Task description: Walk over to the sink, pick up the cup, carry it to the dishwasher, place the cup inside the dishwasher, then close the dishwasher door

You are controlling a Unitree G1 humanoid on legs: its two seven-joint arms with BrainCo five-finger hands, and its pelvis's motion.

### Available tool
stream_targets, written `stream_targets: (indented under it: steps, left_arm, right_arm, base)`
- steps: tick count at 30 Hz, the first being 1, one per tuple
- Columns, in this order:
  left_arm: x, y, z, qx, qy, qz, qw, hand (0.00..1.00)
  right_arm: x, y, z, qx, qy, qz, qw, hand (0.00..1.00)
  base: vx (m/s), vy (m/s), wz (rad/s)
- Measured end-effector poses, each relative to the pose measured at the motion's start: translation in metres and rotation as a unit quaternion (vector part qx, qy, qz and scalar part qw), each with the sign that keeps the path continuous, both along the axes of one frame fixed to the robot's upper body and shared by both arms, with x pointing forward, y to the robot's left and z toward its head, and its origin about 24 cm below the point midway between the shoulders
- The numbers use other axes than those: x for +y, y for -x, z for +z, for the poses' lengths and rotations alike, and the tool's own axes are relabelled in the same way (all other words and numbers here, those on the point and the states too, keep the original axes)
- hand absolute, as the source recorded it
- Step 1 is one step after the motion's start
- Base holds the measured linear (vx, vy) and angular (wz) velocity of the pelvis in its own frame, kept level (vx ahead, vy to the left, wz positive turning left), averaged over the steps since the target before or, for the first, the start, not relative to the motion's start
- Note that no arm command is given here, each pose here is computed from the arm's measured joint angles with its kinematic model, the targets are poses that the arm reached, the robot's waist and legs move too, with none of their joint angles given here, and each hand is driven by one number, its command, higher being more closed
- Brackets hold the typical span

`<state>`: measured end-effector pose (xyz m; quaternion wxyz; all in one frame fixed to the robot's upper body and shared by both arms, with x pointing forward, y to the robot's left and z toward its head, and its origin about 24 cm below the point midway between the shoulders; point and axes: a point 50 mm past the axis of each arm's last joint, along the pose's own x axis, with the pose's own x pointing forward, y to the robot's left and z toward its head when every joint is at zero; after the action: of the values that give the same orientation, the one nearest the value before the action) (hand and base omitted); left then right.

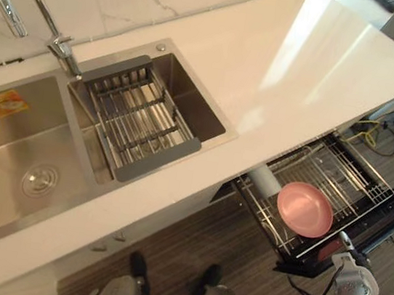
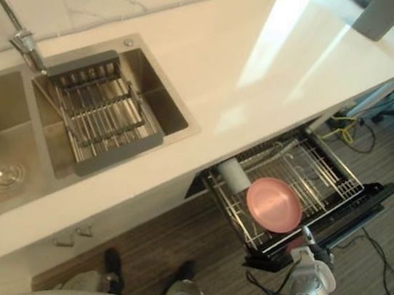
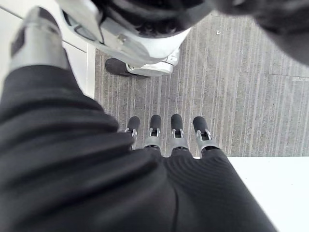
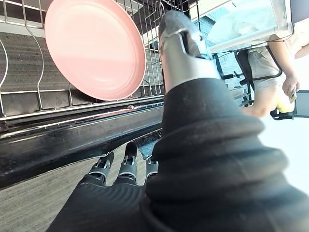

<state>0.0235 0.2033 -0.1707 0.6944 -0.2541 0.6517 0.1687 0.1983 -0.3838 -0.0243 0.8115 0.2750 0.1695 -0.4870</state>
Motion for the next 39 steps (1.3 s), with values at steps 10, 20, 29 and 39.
stream_targets:
  steps: [10,20,29,39]
  left_arm:
    - [-0.011,-0.006,0.000,-0.022,0.027,-0.027,0.999,0.00]
    - [-0.018,-0.013,-0.001,-0.044,0.036,-0.043,0.997,0.00]
    - [-0.026,-0.013,-0.001,-0.047,0.047,-0.072,0.995,0.00]
    - [-0.028,-0.017,-0.001,-0.053,0.045,-0.089,0.994,0.00]
  right_arm:
    - [0.006,-0.025,0.025,-0.102,-0.001,-0.020,0.995,0.00]
    - [0.036,-0.097,0.095,-0.262,0.032,0.085,0.961,0.00]
    - [0.080,-0.140,0.133,-0.346,0.008,0.150,0.926,0.00]
    - [0.107,-0.144,0.134,-0.325,0.026,0.195,0.925,0.00]
  base:
    - [-0.01,-0.001,0.10]
    - [-0.04,0.021,0.09]
    - [-0.01,-0.088,0.19]
    - [-0.05,-0.059,-0.02]
